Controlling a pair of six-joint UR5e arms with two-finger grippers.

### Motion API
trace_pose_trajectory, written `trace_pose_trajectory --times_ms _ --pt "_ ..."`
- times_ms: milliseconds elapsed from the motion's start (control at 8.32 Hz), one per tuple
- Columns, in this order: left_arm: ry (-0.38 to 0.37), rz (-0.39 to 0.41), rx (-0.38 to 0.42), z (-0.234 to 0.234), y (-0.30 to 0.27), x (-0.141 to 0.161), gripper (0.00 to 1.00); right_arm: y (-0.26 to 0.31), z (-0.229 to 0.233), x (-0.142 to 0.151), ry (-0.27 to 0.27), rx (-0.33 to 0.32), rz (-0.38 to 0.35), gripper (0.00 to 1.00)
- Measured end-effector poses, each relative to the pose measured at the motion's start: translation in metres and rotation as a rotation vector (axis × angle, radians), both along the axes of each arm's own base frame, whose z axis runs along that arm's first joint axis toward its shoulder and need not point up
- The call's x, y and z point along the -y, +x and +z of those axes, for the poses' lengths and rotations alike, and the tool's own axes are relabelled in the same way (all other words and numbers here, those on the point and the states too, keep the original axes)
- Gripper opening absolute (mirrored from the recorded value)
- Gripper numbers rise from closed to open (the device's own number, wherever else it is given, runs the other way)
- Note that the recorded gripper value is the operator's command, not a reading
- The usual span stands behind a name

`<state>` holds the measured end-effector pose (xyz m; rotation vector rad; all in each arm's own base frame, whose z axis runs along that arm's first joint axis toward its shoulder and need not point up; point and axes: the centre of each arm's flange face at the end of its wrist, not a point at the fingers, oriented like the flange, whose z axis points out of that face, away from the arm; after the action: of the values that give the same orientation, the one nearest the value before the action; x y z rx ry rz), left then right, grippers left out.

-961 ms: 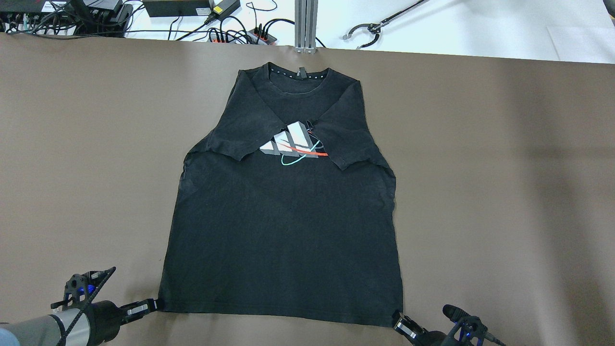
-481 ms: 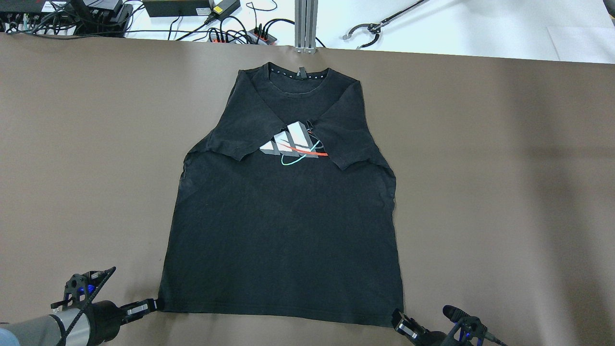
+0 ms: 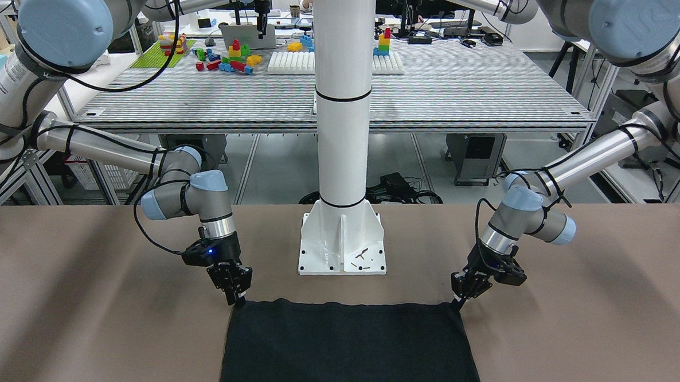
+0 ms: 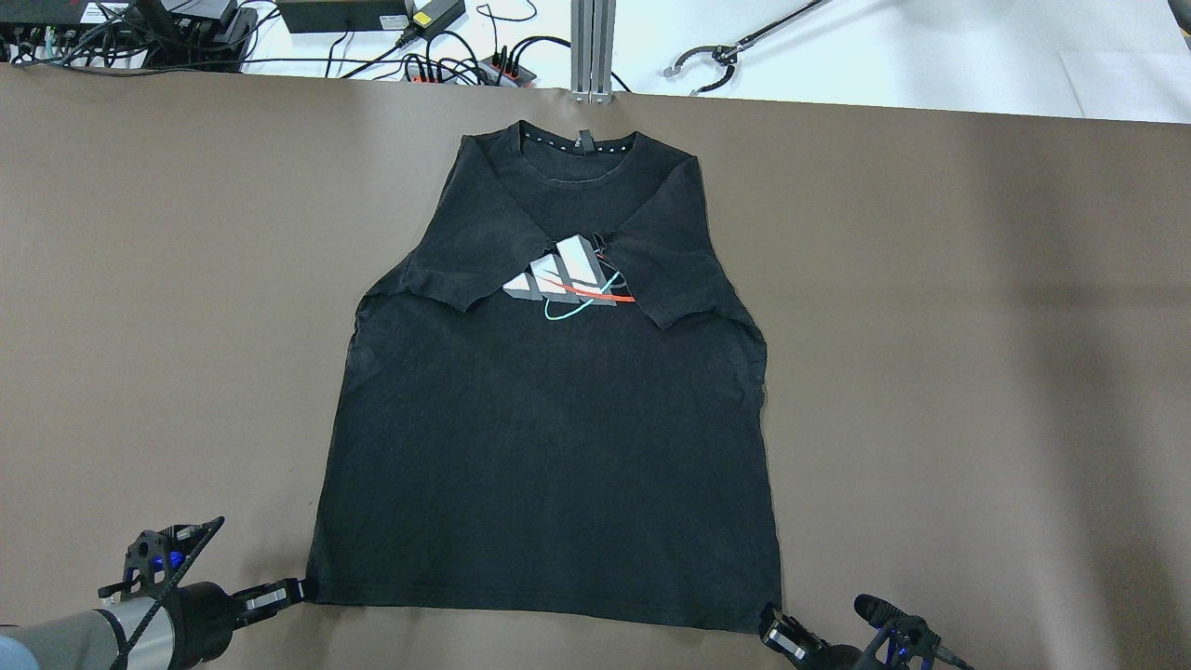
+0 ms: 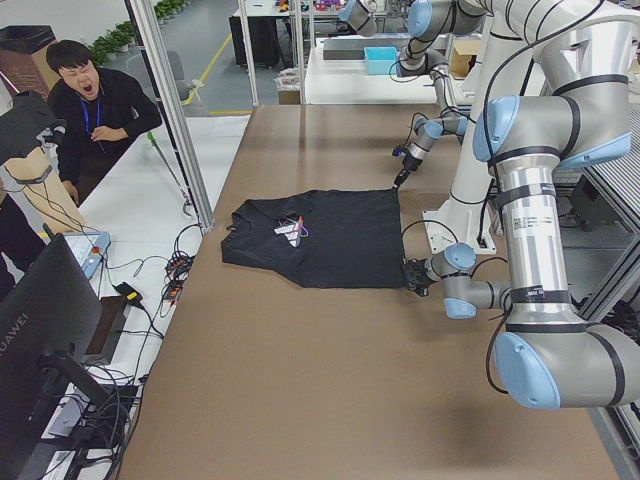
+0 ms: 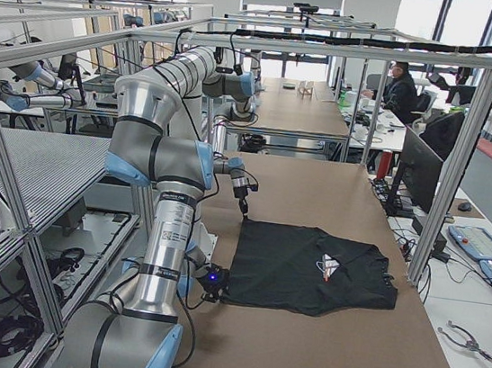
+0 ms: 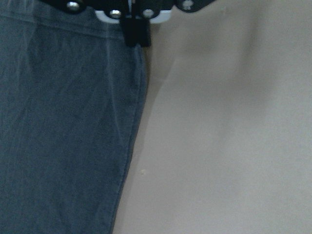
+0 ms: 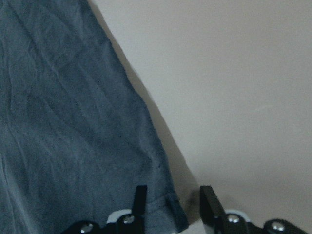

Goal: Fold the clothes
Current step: 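Close both grippers on the hem corners nearest the robot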

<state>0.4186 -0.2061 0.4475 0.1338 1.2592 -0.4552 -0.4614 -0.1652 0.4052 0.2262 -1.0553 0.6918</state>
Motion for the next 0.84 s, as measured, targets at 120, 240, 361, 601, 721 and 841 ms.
trace_pose_trajectory --times_ms 120,240,361,601,721,841 --pt "0.000 0.001 0.000 0.000 0.000 0.000 0.00 0.000 0.000 -0.001 -0.001 0.000 -0.001 0.00" --pt "0.000 0.001 0.000 0.000 0.000 0.000 0.00 -0.001 0.000 -0.001 -0.001 0.000 -0.002 0.00" --pt "0.000 0.001 -0.001 0.000 0.000 0.000 0.00 -0.001 -0.001 -0.003 -0.001 0.001 -0.004 0.00" --pt "0.001 0.001 -0.009 -0.005 -0.002 0.000 0.00 -0.001 -0.007 -0.003 -0.002 0.013 -0.006 0.00" --pt "0.004 0.001 -0.019 -0.011 -0.005 0.002 0.00 0.000 -0.013 -0.002 0.000 0.023 -0.006 0.00" --pt "0.004 0.006 -0.031 -0.023 -0.011 0.004 0.00 0.007 -0.025 0.000 0.005 0.040 -0.008 0.00"
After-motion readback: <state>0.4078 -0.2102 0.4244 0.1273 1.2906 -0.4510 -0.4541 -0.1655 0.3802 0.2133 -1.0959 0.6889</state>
